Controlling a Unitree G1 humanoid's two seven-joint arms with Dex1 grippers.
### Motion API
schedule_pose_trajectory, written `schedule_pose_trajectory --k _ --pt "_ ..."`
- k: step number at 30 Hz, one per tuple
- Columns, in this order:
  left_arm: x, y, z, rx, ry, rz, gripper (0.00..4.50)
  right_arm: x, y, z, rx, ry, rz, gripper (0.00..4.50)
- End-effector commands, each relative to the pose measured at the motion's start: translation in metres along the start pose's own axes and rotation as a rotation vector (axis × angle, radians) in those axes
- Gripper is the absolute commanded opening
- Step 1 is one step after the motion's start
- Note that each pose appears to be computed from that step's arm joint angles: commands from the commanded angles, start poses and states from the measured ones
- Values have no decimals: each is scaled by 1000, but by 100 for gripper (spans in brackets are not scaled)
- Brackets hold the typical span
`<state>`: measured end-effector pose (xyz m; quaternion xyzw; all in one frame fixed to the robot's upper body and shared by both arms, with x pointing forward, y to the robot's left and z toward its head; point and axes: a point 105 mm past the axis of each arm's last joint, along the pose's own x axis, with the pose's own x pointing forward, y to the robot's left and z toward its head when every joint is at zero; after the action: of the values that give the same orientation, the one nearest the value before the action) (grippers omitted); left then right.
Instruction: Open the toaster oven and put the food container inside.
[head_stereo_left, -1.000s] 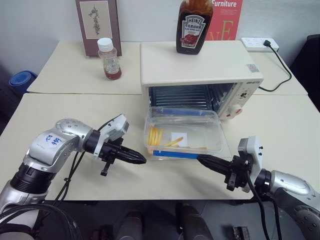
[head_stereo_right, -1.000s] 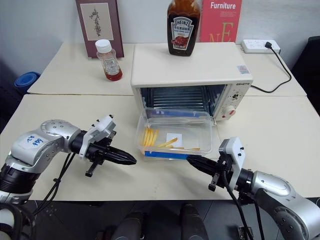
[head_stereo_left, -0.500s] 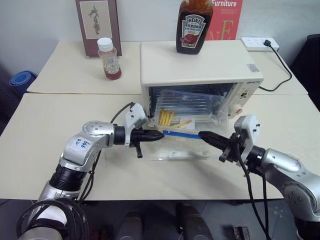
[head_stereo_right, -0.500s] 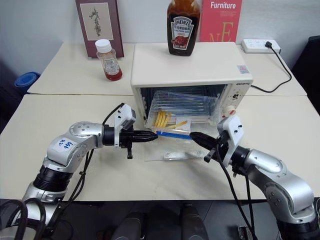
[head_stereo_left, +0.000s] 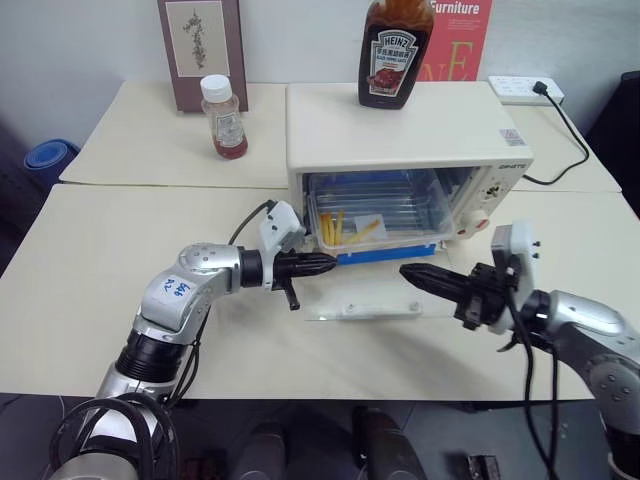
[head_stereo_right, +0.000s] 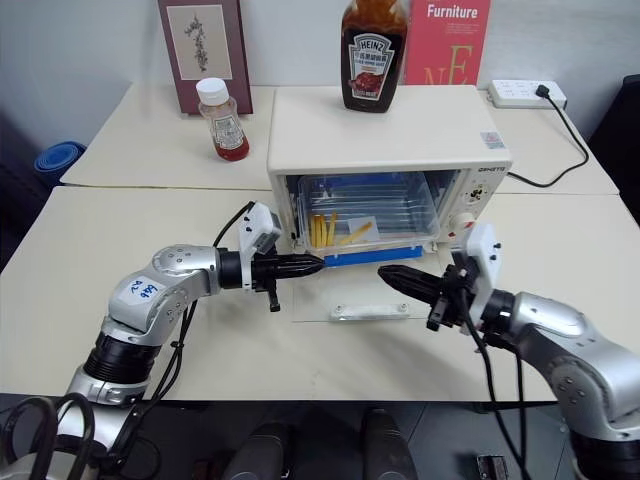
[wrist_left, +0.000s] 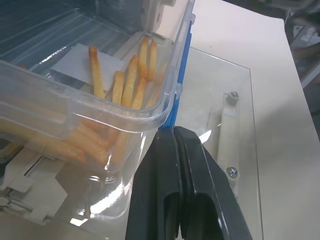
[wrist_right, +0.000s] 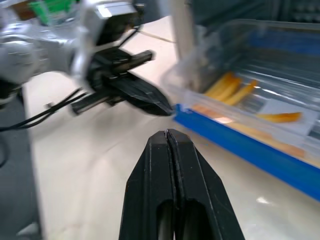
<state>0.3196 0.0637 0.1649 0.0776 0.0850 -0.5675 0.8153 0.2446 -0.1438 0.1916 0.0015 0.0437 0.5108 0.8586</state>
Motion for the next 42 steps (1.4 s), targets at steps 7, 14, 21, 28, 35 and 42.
schedule_pose_trajectory --k 7,14,21,28,35,42 --pt "4 14 15 38 -54 85 3 17 -60 -12 -15 -11 -314 4" --pt "8 37 26 18 -118 246 3 41 -82 -11 -21 -69 -418 4" --pt "21 46 28 -14 -140 317 3 45 -117 4 -59 -140 -555 4" --pt "-1 25 32 13 -117 162 3 30 -88 13 -45 -148 -424 4" --pt "-80 -15 29 41 3 -105 114 -16 -35 -5 14 -4 -280 0" --pt "-140 -14 30 106 207 -155 328 -47 -19 -60 165 139 -374 0"
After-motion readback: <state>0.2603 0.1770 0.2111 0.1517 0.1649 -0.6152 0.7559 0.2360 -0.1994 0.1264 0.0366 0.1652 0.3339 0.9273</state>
